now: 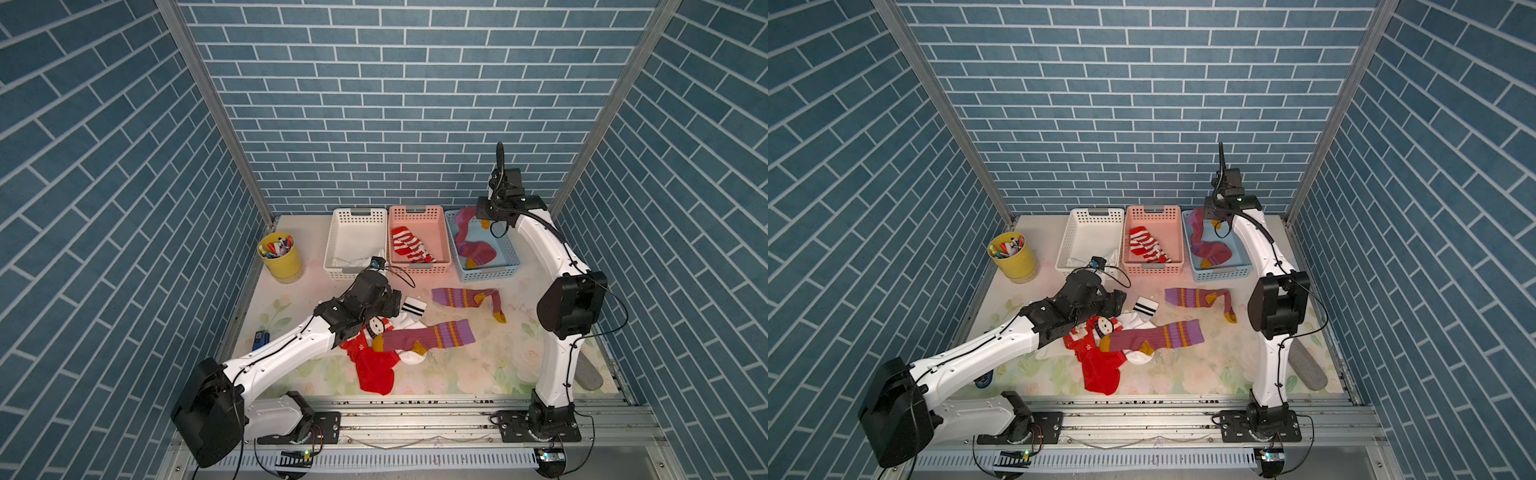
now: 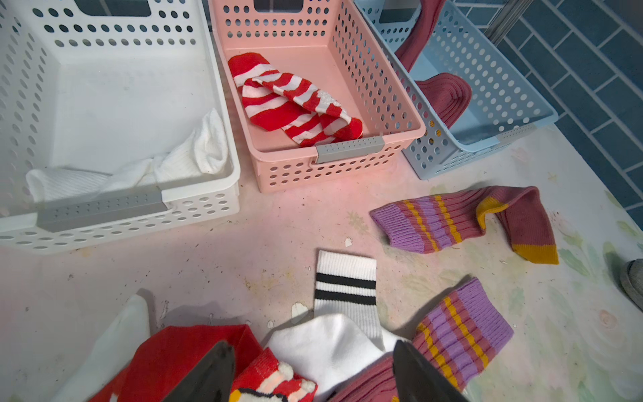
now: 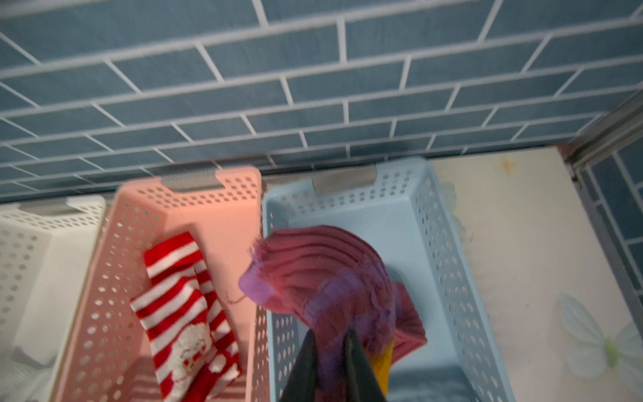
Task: Sort the socks into the basket by color
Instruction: Place the sock in the bin.
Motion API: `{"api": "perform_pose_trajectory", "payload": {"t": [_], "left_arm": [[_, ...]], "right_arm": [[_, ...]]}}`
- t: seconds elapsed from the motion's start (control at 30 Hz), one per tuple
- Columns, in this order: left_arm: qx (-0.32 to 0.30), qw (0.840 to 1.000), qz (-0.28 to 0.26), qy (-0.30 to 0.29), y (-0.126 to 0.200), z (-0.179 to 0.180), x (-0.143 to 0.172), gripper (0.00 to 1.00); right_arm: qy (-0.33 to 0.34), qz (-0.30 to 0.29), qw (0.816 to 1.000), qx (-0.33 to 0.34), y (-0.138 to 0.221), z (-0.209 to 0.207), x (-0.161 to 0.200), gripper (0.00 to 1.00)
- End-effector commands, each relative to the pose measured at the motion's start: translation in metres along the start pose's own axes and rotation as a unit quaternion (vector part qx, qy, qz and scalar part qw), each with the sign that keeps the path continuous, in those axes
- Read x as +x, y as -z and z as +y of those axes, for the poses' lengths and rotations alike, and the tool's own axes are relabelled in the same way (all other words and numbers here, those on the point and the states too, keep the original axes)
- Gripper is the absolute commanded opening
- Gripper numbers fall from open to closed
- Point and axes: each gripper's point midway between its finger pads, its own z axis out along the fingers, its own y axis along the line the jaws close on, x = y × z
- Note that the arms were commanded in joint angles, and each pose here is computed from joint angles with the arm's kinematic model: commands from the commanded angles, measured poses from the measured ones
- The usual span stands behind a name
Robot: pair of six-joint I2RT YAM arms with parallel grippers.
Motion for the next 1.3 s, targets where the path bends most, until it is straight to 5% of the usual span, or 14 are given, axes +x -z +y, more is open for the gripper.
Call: {"api": "perform_pose_trajectory", "payload": {"t": [0.0,0.2,0.87,1.27], "left_arm": [[-0.005,1.0,0.003,-0.002,0.003,0.004,0.003,0.78],[0.0,1.0,0.004,-0.002,0.0,0.0,0.002,0.79],[0.015,1.0,0.018,-0.001,-0.009,-0.008,0.004,0.8],[0.004,0.996,0.091,-0.014,-0.009,-0.031,0.064,0.79]], "right_arm": [[-0.024,-0.027,0.999,-0.003,0.021,-0.003,-0.004,0.22],[-0.027,-0.023,0.999,0.006,0.028,-0.009,0.01,0.31],[-0.048,-0.014,0.998,-0.029,0.057,-0.007,0.053,0.32],[-0.089,0.011,0.995,-0.042,0.081,-0.017,0.135,0.34]]}}
